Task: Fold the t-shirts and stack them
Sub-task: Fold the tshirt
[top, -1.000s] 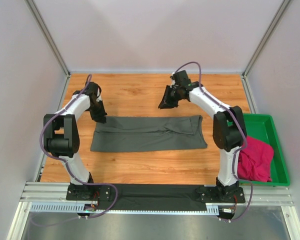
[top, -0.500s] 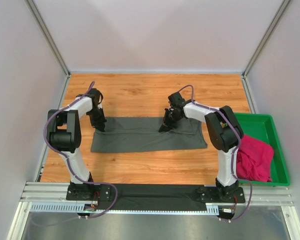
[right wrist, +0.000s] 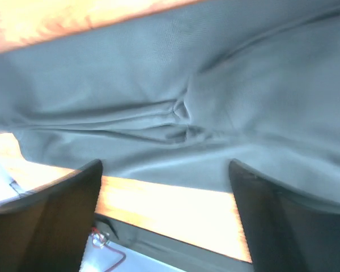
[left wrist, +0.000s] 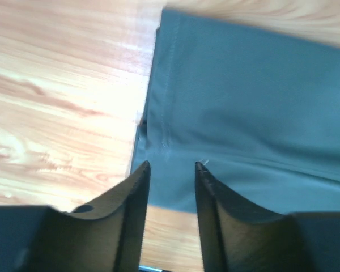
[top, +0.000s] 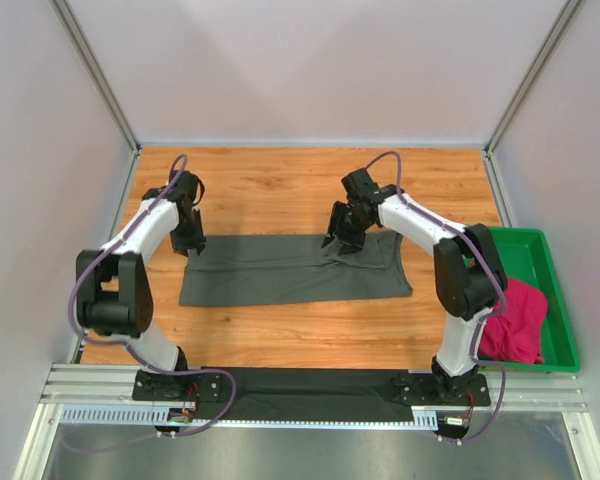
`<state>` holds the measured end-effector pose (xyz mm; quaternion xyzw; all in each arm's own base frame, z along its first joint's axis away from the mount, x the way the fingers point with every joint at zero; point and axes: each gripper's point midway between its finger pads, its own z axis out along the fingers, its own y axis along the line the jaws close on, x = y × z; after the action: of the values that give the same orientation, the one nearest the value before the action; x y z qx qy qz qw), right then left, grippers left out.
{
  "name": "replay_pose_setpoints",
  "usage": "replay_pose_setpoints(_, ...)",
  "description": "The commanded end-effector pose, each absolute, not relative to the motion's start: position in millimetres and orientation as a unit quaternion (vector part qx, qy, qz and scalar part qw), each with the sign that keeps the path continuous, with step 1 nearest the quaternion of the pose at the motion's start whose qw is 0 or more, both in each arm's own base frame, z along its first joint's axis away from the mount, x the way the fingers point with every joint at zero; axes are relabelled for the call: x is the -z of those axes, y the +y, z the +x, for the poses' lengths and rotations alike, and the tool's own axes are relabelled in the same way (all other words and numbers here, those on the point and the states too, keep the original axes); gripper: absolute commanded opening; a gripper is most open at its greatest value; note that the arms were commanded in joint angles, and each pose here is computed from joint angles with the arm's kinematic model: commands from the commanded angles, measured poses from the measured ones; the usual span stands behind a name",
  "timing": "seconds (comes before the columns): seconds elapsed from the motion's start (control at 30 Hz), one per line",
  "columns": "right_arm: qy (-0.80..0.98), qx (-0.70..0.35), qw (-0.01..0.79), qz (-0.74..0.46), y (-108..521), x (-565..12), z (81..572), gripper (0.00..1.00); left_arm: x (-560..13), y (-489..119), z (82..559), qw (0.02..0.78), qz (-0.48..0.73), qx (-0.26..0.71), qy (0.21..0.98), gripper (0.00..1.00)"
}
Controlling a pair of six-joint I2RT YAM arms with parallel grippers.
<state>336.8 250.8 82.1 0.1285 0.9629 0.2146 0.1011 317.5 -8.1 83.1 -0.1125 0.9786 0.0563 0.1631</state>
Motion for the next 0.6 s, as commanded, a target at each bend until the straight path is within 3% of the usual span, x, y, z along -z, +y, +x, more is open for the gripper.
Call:
replay_pose_setpoints(0.0, 0.944, -0.171, 0.159, 0.233, 220, -123, 332, 1.0, -140, -16, 317, 0.264, -0.081, -0.058, 0.96, 0.49)
replay_pose_setpoints(0.03, 0.941, -0.165, 0.152, 0.253, 216, -118, 325, 1.0, -142, -36, 323, 0.285, -0.05, -0.02, 0.957, 0.56)
replay_pose_setpoints(0.13, 0.925, -0.153, 0.129, 0.323, 215, -115, 320, 1.0, -153, -77, 335, 0.322, 0.027, 0.025, 0.946, 0.59)
replay_pose_setpoints(0.33, 0.89, -0.082, 0.102, 0.437, 208, -86, 324, 1.0, -113, -134, 340, 0.296, 0.229, 0.017, 0.927, 0.63)
replay_pose_setpoints(0.37, 0.886, -0.083, 0.1, 0.444, 211, -80, 327, 1.0, -104, -142, 338, 0.285, 0.261, 0.012, 0.922, 0.73)
replay_pose_setpoints(0.47, 0.883, -0.055, 0.107, 0.453, 213, -65, 333, 1.0, -111, -146, 341, 0.279, 0.256, 0.015, 0.926, 0.77)
replay_pose_setpoints(0.5, 0.884, -0.048, 0.107, 0.453, 214, -60, 333, 1.0, -119, -147, 342, 0.285, 0.247, 0.019, 0.926, 0.81)
replay_pose_setpoints(0.57, 0.883, -0.028, 0.103, 0.457, 212, -39, 335, 1.0, -140, -152, 341, 0.321, 0.236, 0.038, 0.916, 0.81)
